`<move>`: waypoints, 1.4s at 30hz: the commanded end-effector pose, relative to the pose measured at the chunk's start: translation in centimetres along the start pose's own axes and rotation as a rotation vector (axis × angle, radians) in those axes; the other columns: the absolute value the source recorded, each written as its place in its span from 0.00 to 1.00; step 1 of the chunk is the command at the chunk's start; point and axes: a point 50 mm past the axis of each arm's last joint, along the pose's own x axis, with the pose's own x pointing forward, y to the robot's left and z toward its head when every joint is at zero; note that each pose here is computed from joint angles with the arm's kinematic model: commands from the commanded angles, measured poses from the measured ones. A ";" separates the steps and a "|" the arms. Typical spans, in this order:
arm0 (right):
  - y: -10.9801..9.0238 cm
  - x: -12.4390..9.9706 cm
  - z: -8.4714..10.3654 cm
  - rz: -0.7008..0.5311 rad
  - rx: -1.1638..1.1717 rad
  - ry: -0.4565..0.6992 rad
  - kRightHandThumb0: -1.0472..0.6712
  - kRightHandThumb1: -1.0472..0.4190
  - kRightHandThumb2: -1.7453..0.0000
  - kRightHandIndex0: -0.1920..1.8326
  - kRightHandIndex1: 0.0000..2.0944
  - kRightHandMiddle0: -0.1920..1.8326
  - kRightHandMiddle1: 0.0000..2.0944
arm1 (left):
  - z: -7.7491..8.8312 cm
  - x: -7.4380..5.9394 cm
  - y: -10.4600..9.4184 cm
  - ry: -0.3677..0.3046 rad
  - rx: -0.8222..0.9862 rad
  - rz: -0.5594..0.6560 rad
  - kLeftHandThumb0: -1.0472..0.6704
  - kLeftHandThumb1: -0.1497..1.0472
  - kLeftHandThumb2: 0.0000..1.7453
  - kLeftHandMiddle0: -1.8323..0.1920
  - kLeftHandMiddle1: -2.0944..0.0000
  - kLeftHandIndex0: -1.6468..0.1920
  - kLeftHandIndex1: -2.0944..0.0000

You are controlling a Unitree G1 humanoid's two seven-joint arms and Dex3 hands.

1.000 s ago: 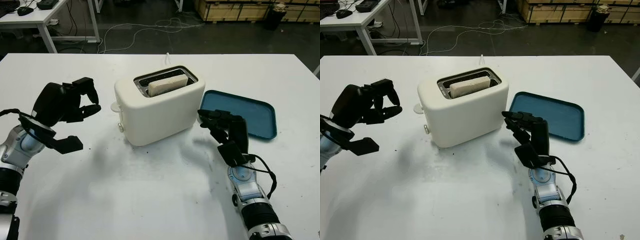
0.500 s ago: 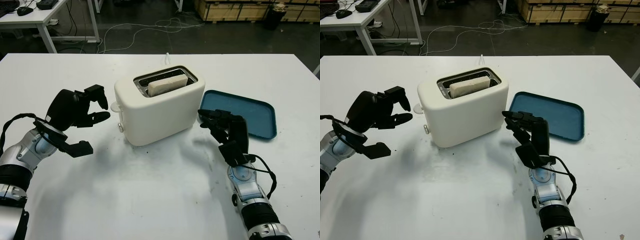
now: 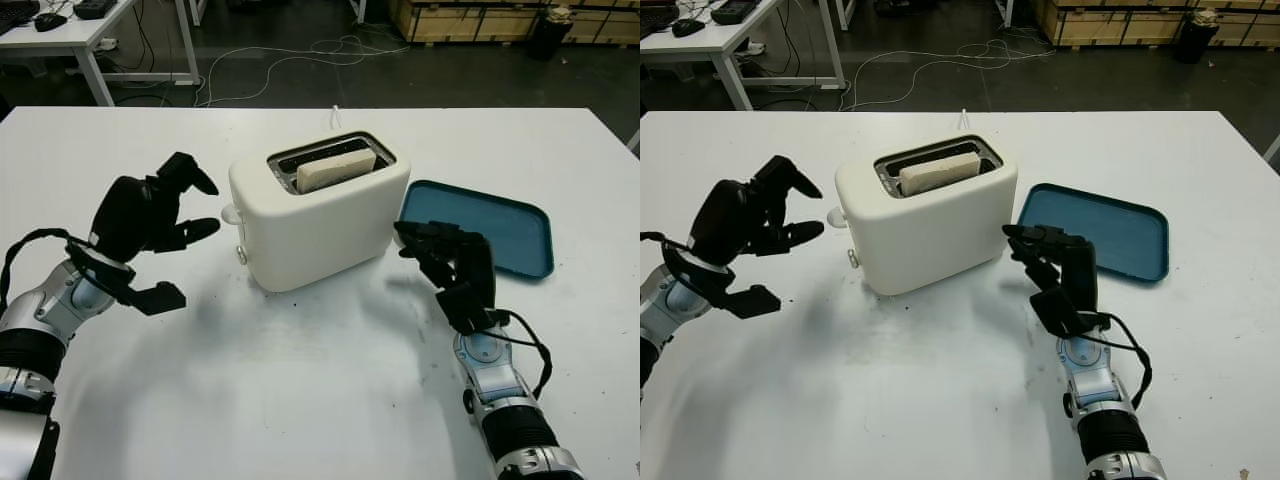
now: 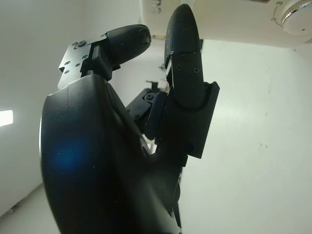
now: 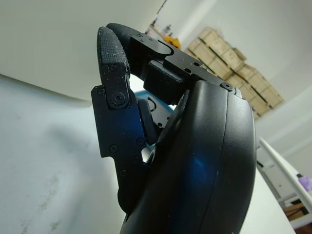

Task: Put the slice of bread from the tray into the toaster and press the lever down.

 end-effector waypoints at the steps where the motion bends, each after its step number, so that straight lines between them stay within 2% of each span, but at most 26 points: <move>1: 0.1 0.3 0.4 -0.002 0.009 -0.028 0.28 0.09 0.96 0.60 0.43 0.71 0.00 | 0.1 0.6 1.0 -0.029 0.013 0.036 0.26 0.89 0.21 0.44 0.17 0.89 0.24; 11: 0.1 0.3 0.4 -0.002 0.001 -0.030 0.28 0.09 0.96 0.60 0.43 0.71 0.00 | 0.4 0.9 0.7 -0.060 -0.001 0.018 0.26 0.89 0.17 0.51 0.17 0.84 0.30; 24: 0.2 0.2 0.4 0.005 0.009 -0.024 0.29 0.09 0.97 0.59 0.44 0.70 0.00 | 0.4 1.6 0.0 -0.063 0.011 -0.033 0.26 0.89 0.20 0.54 0.17 0.87 0.20; 29: 0.2 0.2 0.4 0.003 0.008 -0.026 0.29 0.09 0.97 0.59 0.44 0.70 0.00 | 0.3 1.9 -0.3 -0.047 0.008 -0.051 0.26 0.89 0.19 0.49 0.17 0.87 0.17; 34: 0.2 0.2 0.3 0.001 0.015 -0.019 0.28 0.09 0.97 0.59 0.44 0.70 0.00 | 0.3 1.9 -0.4 -0.034 0.011 -0.089 0.25 0.89 0.25 0.48 0.17 0.88 0.17; 38: 0.2 0.2 0.3 0.003 0.012 -0.022 0.29 0.09 0.98 0.58 0.43 0.70 0.00 | 0.3 2.0 -0.4 -0.025 -0.012 -0.103 0.23 0.89 0.33 0.48 0.17 0.84 0.17; 42: 0.2 0.2 0.3 0.004 0.009 -0.020 0.29 0.09 0.98 0.58 0.43 0.70 0.00 | 0.4 2.1 -0.2 -0.039 0.023 -0.113 0.23 0.89 0.33 0.47 0.17 0.84 0.17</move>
